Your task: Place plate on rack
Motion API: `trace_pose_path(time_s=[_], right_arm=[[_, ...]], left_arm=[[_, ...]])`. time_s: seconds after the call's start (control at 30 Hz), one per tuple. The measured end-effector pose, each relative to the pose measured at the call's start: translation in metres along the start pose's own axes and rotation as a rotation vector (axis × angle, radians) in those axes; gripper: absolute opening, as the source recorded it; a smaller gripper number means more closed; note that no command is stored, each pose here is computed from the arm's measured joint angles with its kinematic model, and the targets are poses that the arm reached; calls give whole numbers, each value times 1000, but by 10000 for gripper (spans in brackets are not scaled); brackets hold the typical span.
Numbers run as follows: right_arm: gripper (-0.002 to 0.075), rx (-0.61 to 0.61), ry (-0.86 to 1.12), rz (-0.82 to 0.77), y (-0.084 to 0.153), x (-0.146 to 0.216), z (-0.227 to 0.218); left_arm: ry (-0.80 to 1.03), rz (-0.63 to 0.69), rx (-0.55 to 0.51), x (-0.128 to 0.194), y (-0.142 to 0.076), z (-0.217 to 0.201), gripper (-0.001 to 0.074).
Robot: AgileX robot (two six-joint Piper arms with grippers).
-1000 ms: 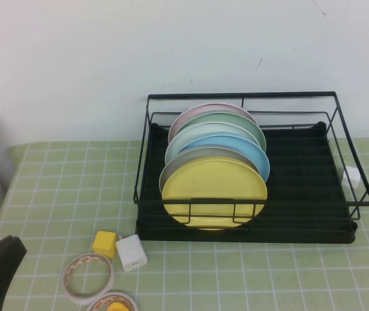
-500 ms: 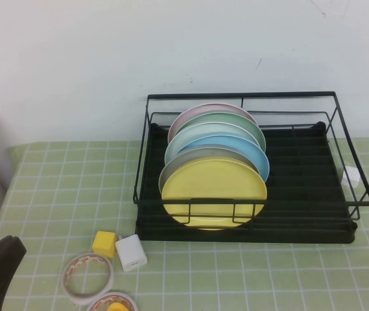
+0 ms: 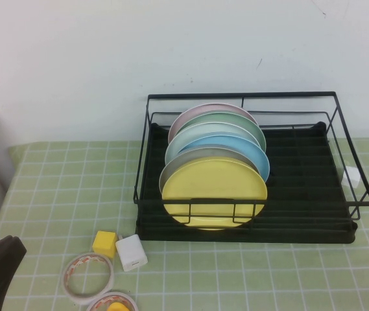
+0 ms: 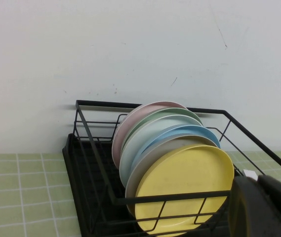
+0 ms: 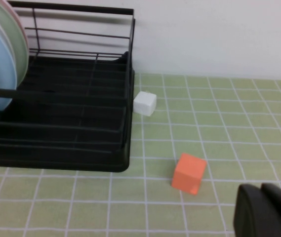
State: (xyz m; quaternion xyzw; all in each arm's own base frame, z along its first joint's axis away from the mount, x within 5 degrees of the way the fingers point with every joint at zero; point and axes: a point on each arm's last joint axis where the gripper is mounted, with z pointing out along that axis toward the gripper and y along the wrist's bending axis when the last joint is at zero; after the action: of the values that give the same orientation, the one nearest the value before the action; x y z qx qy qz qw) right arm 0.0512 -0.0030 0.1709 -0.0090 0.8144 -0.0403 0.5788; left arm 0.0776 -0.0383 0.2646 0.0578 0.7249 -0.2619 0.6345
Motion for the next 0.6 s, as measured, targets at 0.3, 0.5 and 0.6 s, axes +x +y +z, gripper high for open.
trace_pose_path(time_s=[0.3, 0.5, 0.6], right_arm=[[1, -10, -1, -1, 1, 0, 0], [1, -10, -1, -1, 1, 0, 0], [1, -10, -1, -1, 1, 0, 0]], left_arm=[[0, 0, 0, 0, 0, 0, -1], [0, 0, 0, 0, 0, 0, -2], [0, 0, 0, 0, 0, 0, -2]])
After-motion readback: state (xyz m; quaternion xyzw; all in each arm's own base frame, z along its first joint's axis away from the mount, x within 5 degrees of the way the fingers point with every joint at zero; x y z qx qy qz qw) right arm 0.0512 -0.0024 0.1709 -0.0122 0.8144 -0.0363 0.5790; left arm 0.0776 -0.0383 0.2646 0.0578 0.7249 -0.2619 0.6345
